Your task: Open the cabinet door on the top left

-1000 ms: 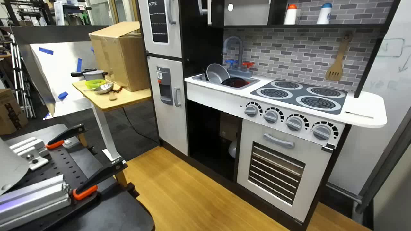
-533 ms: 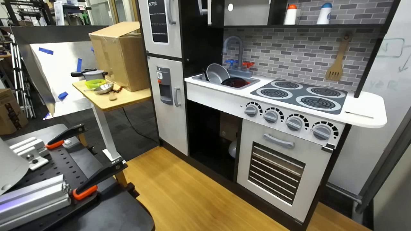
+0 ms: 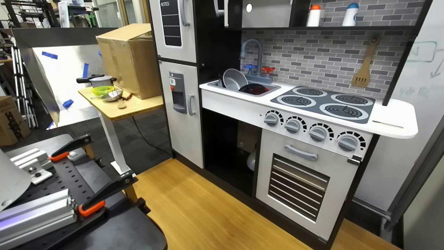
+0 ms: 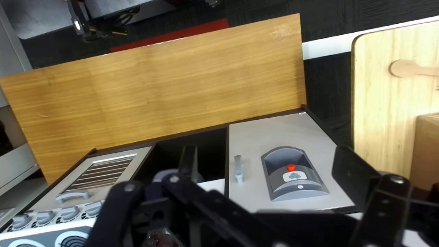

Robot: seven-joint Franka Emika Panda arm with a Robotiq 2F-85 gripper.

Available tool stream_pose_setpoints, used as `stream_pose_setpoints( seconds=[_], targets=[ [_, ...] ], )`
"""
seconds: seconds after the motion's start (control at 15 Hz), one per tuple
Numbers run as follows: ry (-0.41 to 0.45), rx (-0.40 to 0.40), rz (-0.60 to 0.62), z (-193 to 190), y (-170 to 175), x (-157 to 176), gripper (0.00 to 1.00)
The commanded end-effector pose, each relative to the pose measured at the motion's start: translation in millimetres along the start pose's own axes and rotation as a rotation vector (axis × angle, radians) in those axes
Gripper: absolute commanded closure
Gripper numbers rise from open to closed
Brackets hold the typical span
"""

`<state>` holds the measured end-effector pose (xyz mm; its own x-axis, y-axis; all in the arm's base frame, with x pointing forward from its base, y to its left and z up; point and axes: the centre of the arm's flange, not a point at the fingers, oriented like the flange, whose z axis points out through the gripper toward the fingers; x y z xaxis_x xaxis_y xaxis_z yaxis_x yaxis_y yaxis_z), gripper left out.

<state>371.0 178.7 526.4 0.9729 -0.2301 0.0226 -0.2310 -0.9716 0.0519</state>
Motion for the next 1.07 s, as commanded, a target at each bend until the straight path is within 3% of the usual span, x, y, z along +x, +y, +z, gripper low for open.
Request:
stream_pose_setpoints(
  seconds=[0.0, 0.73, 1.0],
  targets=[
    [0.000, 0.000, 0.000, 0.0, -0.2, -0.1, 0.00],
    [0.007, -0.007, 0.007, 2.0, 0.0, 1.0, 0.00],
    [0.147, 0.000, 0.008, 4.2, -0.5, 14.0, 0.00]
  ],
)
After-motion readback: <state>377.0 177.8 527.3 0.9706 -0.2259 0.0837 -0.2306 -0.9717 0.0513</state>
